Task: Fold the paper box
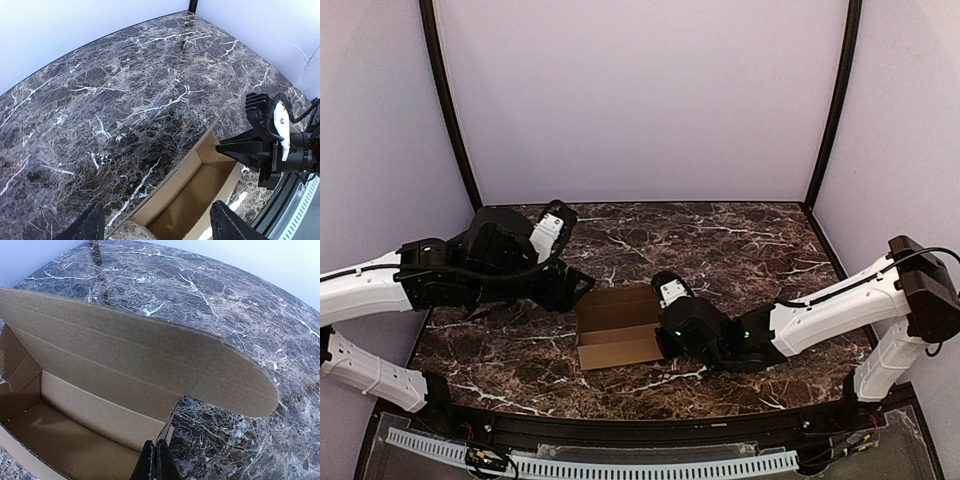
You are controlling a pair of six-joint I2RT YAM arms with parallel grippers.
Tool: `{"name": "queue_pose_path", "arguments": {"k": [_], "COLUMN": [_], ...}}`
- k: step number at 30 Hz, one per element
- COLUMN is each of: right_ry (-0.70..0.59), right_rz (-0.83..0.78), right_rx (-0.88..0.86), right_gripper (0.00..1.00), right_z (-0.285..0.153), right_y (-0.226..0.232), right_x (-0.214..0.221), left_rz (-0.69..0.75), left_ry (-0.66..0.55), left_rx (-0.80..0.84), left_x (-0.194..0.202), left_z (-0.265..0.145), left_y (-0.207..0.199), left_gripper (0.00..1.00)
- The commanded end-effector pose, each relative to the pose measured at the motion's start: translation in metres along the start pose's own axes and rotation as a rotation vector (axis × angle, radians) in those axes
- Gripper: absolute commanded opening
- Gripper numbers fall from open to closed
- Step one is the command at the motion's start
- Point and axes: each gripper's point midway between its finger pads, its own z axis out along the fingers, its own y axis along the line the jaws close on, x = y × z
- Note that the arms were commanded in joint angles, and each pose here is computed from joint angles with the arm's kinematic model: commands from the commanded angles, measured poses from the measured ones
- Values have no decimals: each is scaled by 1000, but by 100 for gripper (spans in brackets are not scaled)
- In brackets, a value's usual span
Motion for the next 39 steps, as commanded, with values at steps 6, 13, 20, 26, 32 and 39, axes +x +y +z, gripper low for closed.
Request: {"name": "queue_pose_path", "arguments": {"k": [6, 13, 20, 26, 32, 39], "right_ry": [143, 147, 151, 148, 147, 148], "right_rz": [-118, -121, -122, -125, -126, -124], "right_rx": [-25, -35, -49, -61, -72, -88], "right_gripper": [0, 0, 0, 0, 0, 0], "right_z": [7, 7, 8, 9, 9, 10], "right_y": [1, 2, 4, 4, 3, 5], "right_x": [39, 39, 40, 38, 38, 38], "left_rz": [429, 475, 494, 500, 510, 485], "left_ry": [210, 278, 319, 363, 420, 473], "left_rx": [63, 89, 129, 166, 194, 259], "left_x": [18, 29, 34, 42, 51, 65], "left_z": [17, 43, 60, 71, 76, 86], "left_y": [-10, -11, -15, -18, -19, -24], "left_gripper": [75, 75, 73, 68, 59, 41]}}
